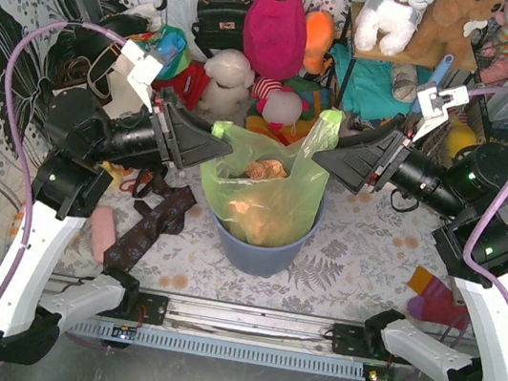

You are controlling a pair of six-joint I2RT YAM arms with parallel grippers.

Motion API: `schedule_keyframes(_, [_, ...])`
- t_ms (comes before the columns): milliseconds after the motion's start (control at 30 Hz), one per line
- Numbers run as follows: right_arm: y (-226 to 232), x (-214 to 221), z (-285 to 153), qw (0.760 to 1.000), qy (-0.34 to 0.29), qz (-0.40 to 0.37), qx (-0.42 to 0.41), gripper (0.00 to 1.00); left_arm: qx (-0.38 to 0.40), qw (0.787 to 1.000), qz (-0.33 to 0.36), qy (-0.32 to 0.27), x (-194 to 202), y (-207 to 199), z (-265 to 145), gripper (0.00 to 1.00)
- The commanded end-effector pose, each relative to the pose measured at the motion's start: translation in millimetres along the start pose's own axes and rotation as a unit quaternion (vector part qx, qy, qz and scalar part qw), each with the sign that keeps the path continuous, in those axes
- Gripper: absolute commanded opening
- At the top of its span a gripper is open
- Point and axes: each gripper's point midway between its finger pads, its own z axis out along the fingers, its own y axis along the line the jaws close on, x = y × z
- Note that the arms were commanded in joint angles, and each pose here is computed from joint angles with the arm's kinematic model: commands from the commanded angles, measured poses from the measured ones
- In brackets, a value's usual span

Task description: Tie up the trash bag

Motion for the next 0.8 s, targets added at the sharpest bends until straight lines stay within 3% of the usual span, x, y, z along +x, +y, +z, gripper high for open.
schedule_keyframes(0, [11.4, -12.3, -6.1, 1.0, -0.021, -0.02, -0.008, 0.69, 0.07, 0.996, 0.047, -0.015, -18.9, -44.6, -9.0, 0.47])
schedule_keyframes(200, [10.5, -10.5, -7.1, 1.0, -0.022, -0.018, -0.007, 0.69, 0.071, 0.996, 0.054, -0.012, -21.6, -51.0, -11.5, 0.46])
schedule_keyframes(433, [11.7, -11.2, -8.8, 1.0, -0.025, -0.018, -0.006, 0.69, -0.047, 0.997, 0.059, 0.021, -15.3, -11.8, -14.4, 0.58])
schedule_keyframes(767, [11.3, -10.8, -10.3, 0.999, -0.027, -0.018, -0.003, 0.69, -0.056, 0.994, 0.046, 0.083, 11.2, 7.5, -13.6, 0.66])
